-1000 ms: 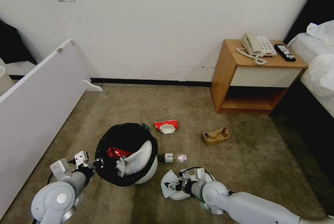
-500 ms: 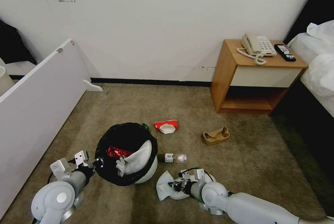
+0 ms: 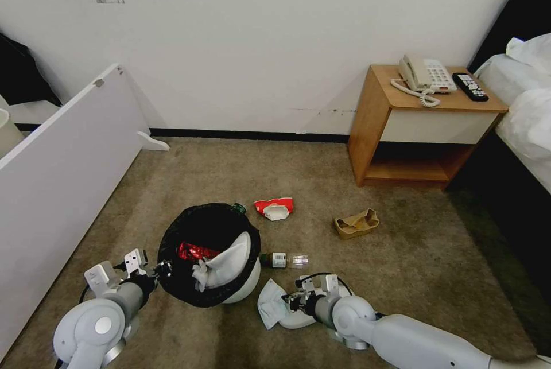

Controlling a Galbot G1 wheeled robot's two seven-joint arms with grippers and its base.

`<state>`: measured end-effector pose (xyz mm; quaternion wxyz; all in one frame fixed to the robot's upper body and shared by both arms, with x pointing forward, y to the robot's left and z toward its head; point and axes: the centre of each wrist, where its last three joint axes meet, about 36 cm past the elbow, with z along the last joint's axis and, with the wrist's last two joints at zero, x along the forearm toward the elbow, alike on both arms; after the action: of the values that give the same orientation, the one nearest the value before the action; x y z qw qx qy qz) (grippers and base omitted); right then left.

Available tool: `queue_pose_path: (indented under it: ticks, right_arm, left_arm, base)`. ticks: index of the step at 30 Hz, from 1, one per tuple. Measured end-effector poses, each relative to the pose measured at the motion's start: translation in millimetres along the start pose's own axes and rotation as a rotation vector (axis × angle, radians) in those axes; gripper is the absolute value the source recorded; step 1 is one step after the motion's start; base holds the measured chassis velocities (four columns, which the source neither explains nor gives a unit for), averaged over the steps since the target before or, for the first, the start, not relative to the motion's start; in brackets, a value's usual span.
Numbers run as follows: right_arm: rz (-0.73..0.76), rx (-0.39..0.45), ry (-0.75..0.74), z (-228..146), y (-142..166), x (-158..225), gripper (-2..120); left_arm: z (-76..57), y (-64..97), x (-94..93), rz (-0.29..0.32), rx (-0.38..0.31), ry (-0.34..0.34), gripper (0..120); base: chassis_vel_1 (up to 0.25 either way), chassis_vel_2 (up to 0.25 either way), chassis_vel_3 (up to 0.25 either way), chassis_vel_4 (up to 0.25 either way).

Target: Pick up the trash bin and place the garbage on the floor into it.

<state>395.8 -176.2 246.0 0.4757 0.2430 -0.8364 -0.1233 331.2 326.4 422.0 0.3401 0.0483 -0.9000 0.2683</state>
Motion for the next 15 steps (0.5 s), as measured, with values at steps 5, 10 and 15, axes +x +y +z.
queue_pose_path:
  ticks: [5,10,15]
  right_arm:
    - [0.004,0.001,-0.018,-5,-1,11,0]
    - [0.001,0.008,-0.037,-12,1,25,0]
    - [-0.004,0.025,-0.078,-27,5,51,0]
  left_arm:
    - [-0.3,-1.0,-0.5,0.003,-0.006,0.003,1]
    - [-1.8,-2.2,0.6,0.006,-0.017,0.005,1]
    - [-6.0,-4.8,5.3,0.014,-0.039,0.005,1]
  base:
    - [0.0,0.0,0.0,0.0]
    - [0.0,0.0,0.0,0.0]
    - [0.0,0.0,0.0,0.0]
